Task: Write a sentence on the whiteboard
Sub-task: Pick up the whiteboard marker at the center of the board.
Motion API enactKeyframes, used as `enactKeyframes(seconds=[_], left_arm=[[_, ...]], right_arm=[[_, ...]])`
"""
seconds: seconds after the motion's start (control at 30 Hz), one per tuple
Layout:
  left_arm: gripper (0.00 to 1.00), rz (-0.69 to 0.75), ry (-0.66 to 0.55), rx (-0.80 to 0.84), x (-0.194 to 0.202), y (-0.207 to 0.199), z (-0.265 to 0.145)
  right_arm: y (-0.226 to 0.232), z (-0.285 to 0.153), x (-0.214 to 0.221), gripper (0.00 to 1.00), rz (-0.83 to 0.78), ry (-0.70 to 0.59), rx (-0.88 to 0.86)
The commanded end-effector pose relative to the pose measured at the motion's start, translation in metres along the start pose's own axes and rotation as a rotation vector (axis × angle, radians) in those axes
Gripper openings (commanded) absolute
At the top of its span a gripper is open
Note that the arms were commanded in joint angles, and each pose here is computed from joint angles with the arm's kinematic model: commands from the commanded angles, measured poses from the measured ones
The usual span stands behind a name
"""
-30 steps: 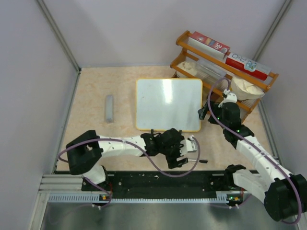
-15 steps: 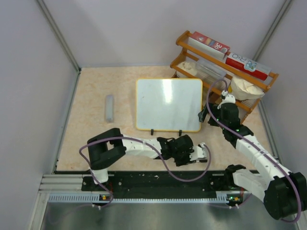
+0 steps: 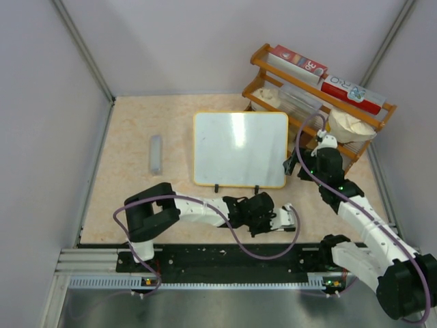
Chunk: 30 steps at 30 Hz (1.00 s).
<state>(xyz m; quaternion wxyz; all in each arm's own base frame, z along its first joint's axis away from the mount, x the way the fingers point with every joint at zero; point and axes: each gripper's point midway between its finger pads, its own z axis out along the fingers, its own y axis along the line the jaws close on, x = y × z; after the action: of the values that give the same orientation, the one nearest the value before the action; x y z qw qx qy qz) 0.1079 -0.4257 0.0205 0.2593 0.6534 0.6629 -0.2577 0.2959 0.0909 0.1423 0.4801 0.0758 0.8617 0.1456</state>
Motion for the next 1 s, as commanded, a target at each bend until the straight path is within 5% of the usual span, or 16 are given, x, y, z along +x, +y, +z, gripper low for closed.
enactKeyframes(seconds=[0.0,0.3,0.57,0.97], left_arm=[[0.00,-0.075,-0.014,0.041,0.009,-0.006,-0.023],[0.00,-0.262,-0.303,0.017,-0.030,0.036,-0.112],[0.00,-0.429,-0.481,-0.120,-0.022,0.097,-0.182],[0.00,-0.441,-0.695,-0.215,-0.044,0.135,-0.249]], right_arm=[[0.020,-0.010,-0.033,0.98,-0.021,-0.068,-0.072],[0.065,-0.032,-0.059,0.97,-0.066,-0.125,-0.299],[0.128,-0.064,-0.077,0.95,-0.068,-0.179,-0.654],[0.221,-0.074,-0.046,0.93,0.013,0.010,-1.074]])
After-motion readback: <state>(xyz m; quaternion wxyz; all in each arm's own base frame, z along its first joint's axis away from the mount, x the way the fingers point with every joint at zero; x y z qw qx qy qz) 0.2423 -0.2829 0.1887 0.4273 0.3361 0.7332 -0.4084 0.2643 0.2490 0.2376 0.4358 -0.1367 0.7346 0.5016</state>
